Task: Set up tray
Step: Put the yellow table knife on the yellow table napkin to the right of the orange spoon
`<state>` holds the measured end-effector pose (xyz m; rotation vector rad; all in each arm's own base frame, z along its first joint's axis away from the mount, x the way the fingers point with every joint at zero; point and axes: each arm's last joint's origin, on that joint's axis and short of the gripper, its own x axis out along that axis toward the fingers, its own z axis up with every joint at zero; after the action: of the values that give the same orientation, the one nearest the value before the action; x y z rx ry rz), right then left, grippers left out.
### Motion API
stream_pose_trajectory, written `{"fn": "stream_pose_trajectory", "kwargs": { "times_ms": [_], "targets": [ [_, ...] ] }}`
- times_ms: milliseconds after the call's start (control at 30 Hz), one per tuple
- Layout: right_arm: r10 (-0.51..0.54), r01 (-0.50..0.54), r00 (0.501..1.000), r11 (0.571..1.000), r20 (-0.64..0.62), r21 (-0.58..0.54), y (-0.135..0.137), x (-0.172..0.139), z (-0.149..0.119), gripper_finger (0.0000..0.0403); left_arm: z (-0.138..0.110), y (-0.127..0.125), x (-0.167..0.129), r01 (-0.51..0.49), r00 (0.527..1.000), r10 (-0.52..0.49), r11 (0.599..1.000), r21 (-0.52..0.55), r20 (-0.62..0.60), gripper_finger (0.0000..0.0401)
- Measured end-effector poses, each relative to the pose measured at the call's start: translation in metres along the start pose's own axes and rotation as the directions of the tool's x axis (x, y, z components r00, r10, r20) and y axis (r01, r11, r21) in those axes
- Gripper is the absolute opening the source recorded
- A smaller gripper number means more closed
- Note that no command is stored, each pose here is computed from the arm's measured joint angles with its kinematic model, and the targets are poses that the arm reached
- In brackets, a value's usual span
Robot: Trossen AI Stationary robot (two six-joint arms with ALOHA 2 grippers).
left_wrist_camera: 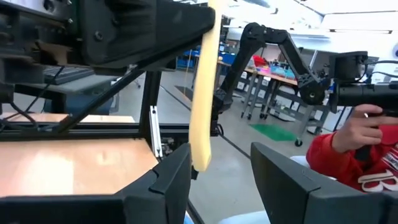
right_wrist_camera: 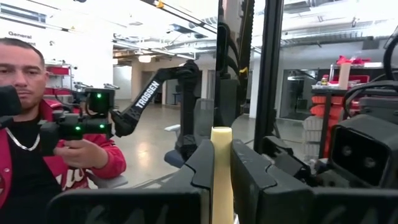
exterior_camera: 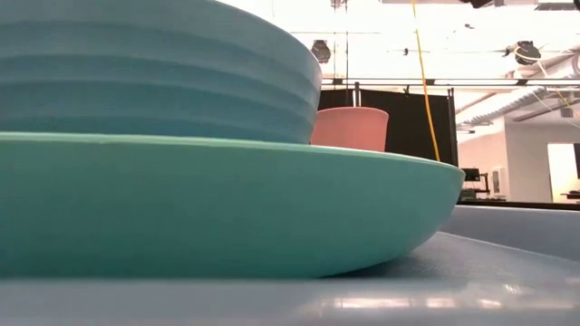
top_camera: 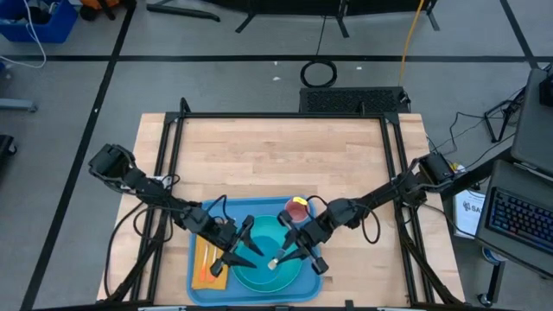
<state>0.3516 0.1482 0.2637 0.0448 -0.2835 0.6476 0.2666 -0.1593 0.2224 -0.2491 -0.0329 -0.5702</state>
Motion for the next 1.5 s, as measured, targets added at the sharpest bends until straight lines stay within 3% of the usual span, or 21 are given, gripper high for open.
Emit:
{"fn": "stream_pose_trajectory", "kwargs": {
  "times_ms": [667, 1500],
  "targets": [
    [-0.048, 0.048, 0.999, 0.998, 0.014, -0.034, -0.018, -0.005, 0.002, 0.0019, 0.002, 0.011, 0.0, -0.098, 0.995, 0.098, 0.995, -0.013, 0.015, 0.017],
    [-0.1, 0.1, 0.995, 0.994, 0.007, -0.039, -0.038, -0.012, 0.003, 0.0019, 0.0, 0.012, 0.0, -0.098, 0.995, 0.098, 0.995, -0.011, -0.007, 0.017]
  ]
}}
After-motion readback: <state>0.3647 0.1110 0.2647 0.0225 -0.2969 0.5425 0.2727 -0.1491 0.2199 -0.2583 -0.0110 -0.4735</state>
